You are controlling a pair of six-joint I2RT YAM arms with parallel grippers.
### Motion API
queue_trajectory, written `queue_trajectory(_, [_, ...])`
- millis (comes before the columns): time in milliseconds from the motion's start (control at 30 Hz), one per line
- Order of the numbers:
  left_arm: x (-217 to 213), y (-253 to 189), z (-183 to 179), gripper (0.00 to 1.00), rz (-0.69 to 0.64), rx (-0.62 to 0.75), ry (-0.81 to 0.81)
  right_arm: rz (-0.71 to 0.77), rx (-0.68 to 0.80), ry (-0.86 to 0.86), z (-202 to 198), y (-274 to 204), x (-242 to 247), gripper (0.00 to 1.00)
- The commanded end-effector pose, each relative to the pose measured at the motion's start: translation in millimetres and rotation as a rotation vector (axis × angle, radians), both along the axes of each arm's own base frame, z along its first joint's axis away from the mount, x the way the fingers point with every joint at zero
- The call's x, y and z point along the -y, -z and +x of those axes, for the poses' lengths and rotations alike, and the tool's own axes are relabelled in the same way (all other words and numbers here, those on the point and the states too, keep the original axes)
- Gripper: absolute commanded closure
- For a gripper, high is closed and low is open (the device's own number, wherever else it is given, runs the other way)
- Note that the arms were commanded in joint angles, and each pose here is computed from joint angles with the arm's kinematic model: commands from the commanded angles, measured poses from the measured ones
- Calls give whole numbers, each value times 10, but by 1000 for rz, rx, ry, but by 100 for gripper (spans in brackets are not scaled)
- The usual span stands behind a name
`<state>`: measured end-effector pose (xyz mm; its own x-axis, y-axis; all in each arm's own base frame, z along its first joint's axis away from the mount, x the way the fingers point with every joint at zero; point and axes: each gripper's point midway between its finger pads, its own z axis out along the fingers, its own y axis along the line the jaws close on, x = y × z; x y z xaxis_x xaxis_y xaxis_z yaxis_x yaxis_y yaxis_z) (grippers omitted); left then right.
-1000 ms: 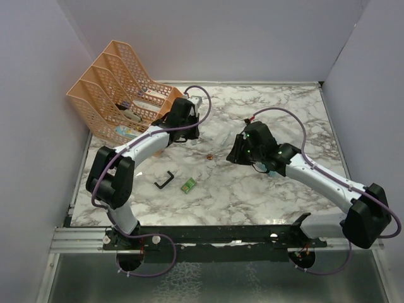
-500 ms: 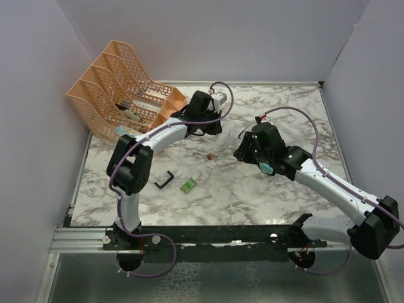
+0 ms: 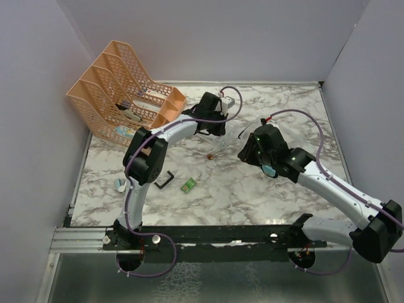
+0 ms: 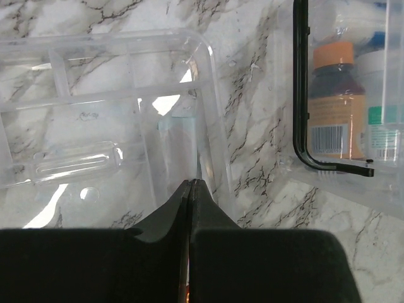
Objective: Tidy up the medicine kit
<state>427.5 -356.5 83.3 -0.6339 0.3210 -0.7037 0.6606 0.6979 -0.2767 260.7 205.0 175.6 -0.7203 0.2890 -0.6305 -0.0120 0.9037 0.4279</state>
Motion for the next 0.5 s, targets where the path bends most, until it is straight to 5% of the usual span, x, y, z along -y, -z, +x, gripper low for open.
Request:
queue_trajectory(0, [7, 150, -14, 100, 62, -11, 14, -2, 14, 31, 42, 8, 26, 74])
queue_trajectory(233, [-20, 276, -25, 100, 93, -48, -19, -14, -11, 16, 49, 105, -12, 74])
queue_trajectory(467, [79, 31, -26, 80, 33, -37, -8, -10, -12, 13, 26, 126, -6, 74])
